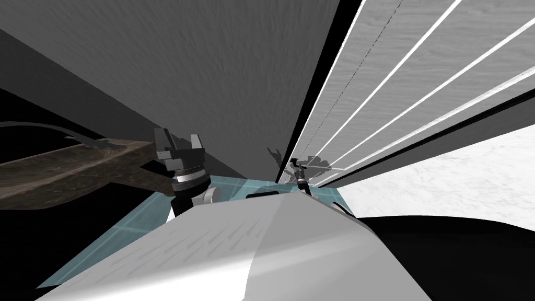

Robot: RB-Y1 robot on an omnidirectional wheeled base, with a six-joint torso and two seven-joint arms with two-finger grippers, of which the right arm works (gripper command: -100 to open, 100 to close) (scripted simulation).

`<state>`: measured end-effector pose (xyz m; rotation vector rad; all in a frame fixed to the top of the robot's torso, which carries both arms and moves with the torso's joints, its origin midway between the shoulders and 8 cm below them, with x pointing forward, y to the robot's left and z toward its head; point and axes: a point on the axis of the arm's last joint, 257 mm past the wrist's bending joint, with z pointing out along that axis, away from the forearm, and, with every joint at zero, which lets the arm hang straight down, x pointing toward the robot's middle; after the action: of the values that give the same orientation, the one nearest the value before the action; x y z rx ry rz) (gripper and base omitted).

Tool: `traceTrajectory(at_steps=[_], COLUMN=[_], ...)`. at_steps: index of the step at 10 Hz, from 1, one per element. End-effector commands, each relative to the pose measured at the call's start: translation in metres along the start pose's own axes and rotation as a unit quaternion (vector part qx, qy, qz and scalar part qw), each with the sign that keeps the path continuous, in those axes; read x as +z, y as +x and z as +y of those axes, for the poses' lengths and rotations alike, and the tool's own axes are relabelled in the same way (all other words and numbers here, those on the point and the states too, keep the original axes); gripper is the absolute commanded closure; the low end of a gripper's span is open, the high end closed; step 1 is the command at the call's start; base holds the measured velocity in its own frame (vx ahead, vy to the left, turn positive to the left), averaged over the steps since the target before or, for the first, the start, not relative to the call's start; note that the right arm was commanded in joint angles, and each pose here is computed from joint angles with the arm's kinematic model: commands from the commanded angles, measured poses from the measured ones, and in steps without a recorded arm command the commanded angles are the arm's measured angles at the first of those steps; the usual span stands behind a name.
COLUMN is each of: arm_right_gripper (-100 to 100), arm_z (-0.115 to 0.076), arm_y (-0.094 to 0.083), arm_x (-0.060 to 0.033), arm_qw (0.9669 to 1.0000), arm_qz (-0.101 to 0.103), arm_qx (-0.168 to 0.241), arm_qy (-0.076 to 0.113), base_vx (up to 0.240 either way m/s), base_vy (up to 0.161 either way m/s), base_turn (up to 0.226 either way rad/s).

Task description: Pull the door open

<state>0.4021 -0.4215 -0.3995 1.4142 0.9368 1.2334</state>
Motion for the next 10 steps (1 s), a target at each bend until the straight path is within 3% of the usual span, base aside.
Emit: traceTrajectory(at_steps=[1, 2, 5, 6, 10], arm_right_gripper=[-100, -100, -100, 100, 100], arm_z=[0.002, 0.006, 0.006, 0.006, 0.006], arm_y=[-0.003, -0.021, -0.022, -0.022, -0.022], arm_x=[-0.0007, -0.0089, -0.0098, -0.0098, -0.0098], arm_qw=[1.0, 0.9999, 0.9999, 0.9999, 0.9999], arm_qz=[-0.002, -0.012, -0.013, -0.013, -0.013], arm_qx=[-0.001, -0.001, -0.002, -0.002, -0.002], arm_qy=[0.001, -0.002, -0.002, -0.002, -0.002], base_vx=[0.032, 0.132, 0.097, -0.005, -0.008], base_vy=[0.005, 0.013, -0.015, 0.002, 0.001], base_turn=[-0.024, 0.176, 0.032, -0.003, 0.001])
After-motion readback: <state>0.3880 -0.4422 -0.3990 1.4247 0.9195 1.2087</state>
